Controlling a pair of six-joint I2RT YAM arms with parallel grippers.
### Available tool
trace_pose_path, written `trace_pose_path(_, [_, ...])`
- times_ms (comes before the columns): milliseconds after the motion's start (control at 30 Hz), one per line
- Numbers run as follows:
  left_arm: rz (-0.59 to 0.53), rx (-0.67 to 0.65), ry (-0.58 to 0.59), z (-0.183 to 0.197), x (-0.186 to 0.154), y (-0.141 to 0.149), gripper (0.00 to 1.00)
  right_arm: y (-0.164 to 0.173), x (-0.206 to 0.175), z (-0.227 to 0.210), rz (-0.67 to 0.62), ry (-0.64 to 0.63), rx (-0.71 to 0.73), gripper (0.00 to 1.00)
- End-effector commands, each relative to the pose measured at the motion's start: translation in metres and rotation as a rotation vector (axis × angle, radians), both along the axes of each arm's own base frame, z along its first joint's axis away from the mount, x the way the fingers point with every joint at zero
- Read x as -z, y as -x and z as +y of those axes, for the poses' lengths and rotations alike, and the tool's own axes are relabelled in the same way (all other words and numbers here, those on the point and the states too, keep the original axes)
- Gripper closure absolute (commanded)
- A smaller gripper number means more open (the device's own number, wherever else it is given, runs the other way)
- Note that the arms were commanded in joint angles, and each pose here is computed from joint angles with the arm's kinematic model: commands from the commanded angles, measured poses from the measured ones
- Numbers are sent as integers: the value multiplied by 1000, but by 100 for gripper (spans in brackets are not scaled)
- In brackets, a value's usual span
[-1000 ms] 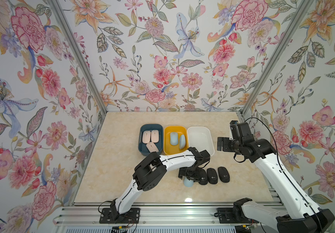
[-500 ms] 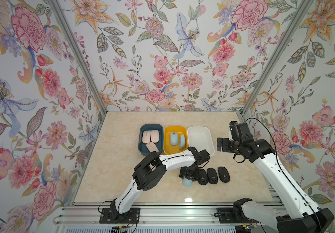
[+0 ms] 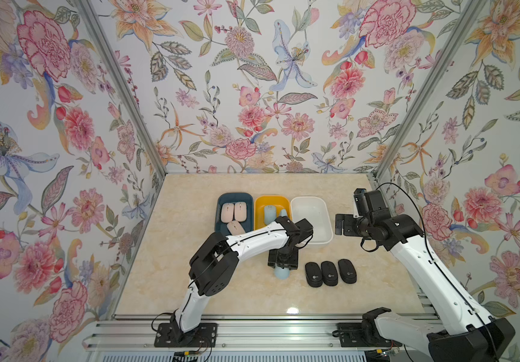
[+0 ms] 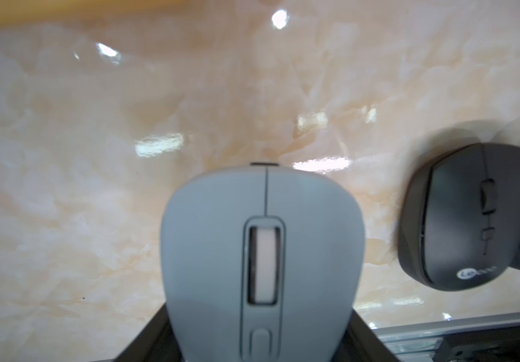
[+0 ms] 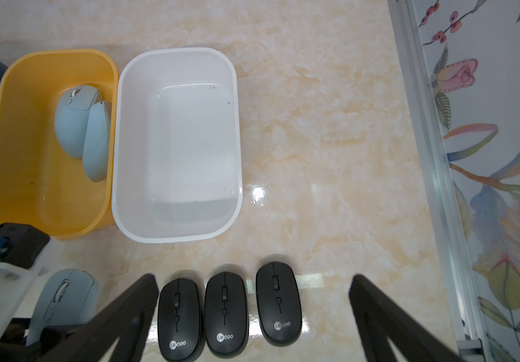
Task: Place the mice by color into the storage box
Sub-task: Pick up the mouse from the center of the board, then place the mouse in the storage box.
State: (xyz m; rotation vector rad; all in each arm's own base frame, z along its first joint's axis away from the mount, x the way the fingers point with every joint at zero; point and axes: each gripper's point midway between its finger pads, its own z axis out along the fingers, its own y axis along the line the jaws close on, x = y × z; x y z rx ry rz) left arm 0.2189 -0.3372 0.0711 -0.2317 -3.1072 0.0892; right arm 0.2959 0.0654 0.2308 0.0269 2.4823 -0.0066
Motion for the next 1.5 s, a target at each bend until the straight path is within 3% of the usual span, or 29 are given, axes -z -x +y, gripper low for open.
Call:
trace_pose_path(0, [-89, -14, 36, 6, -46, -24, 44, -4, -8, 0, -17, -5, -1, 1])
trace_pose_path(333, [-166, -96, 91, 25, -78, -102, 43, 1, -6, -4, 17, 15, 9, 1])
trace_pose_path(667, [-169, -147, 79, 42, -54, -159, 41, 15, 4, -13, 65, 15, 42, 1])
trace_pose_path(967, [-132, -164, 31, 59, -18, -184, 40, 25, 16, -16, 100, 22, 47, 1])
trace_pose_path(1467, [-74, -147, 6, 60, 23, -193, 37, 40, 31, -23, 152, 38, 74, 1])
